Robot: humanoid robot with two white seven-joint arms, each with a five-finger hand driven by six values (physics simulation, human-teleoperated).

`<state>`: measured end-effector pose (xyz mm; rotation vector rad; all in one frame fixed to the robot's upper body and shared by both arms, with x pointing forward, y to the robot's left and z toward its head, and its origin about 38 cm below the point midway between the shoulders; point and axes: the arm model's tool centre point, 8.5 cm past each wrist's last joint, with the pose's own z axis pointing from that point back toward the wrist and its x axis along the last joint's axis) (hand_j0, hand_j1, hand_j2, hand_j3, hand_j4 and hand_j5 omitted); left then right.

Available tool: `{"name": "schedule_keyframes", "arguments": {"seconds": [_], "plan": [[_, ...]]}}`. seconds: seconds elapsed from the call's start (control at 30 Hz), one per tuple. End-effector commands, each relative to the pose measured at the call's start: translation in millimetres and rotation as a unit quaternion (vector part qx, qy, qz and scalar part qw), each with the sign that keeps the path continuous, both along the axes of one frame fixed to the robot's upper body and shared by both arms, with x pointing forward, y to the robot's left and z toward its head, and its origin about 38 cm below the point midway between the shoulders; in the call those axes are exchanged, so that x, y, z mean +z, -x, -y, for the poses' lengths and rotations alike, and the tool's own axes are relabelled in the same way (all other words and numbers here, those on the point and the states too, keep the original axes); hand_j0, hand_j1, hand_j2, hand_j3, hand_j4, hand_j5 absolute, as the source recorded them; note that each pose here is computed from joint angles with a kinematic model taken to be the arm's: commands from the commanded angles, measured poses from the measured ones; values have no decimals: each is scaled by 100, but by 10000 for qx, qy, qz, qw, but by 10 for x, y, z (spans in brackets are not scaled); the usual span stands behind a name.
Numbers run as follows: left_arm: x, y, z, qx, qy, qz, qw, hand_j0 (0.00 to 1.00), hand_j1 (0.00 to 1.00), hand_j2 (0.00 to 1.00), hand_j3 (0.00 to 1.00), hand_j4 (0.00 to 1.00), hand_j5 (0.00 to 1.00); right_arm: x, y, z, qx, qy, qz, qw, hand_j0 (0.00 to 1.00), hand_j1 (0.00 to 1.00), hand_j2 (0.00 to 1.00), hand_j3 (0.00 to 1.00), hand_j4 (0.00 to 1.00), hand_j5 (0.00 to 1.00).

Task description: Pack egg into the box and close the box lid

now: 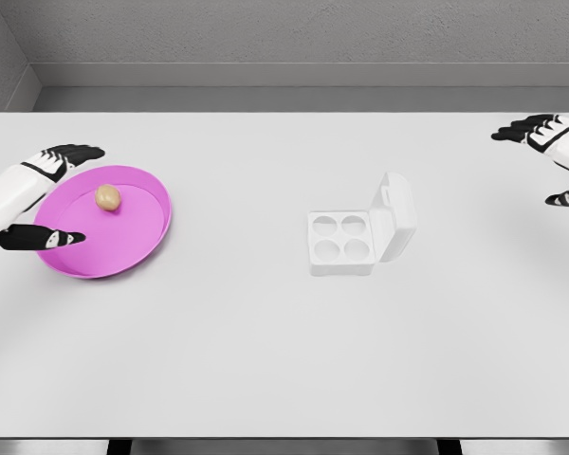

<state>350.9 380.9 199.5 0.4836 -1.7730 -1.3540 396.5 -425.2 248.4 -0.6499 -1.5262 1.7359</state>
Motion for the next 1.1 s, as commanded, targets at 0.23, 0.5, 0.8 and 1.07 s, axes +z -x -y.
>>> {"name": "schedule_keyframes", "arguments": {"seconds": [0.23, 0.5, 0.8, 1.07], "plan": [[295, -161, -99, 36, -920, 106, 9957, 100, 100, 100, 100, 100, 100, 28, 21, -102, 156, -13, 30, 9999, 100, 100, 100, 100, 100, 100], [737, -775, 694, -990, -2357, 520, 9654, 100, 100, 100, 100, 100, 100, 114, 83, -404, 622, 362, 260, 9971, 100, 100, 100, 100, 100, 100], [435, -1013, 627, -1115, -2276, -233, 9671, 100, 100, 100, 100, 100, 100, -124, -9, -302, 343, 257, 72, 9991, 100, 100, 100, 100, 100, 100], [260, -1047, 355, -1039, -1509, -841, 9795, 100, 100, 100, 100, 100, 100, -459, -56, -146, 29, 178, -349, 9992, 100, 100, 100, 100, 100, 100]]}}
